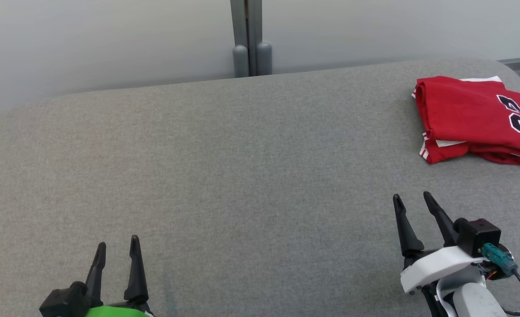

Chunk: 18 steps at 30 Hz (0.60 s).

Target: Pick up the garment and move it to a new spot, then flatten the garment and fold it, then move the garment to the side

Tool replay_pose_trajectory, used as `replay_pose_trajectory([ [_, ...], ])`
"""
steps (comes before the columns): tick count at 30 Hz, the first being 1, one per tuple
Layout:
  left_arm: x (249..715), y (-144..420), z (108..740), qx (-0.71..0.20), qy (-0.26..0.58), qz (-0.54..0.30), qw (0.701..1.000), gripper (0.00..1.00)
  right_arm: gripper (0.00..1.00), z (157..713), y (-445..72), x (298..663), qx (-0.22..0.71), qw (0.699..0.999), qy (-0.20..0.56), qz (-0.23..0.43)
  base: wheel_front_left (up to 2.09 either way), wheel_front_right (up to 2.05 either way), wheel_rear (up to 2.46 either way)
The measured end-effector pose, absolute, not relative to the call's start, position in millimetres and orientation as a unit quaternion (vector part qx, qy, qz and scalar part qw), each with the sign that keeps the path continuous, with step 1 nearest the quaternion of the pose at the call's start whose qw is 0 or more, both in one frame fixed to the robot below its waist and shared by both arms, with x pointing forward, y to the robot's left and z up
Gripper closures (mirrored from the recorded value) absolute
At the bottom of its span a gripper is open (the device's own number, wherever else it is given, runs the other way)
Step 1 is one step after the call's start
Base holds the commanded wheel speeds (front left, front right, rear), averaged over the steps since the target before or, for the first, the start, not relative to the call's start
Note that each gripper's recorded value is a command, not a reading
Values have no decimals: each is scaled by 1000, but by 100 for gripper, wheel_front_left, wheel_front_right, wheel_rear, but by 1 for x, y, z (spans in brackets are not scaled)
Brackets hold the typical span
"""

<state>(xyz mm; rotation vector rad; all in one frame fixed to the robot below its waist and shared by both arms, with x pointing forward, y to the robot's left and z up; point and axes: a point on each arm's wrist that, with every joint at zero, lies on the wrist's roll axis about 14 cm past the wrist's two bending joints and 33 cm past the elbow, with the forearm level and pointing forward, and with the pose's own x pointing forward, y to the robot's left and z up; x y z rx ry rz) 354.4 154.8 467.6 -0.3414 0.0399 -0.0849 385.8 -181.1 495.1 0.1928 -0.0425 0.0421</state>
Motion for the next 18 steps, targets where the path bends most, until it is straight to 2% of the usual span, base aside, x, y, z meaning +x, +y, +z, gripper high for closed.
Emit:
replay_pose_trajectory([
  [18, 353, 157, 466, -168, 22, -34, 985, 0, 0, 492, -179, 383, 97, 995, -17, 23, 0, 0, 0],
])
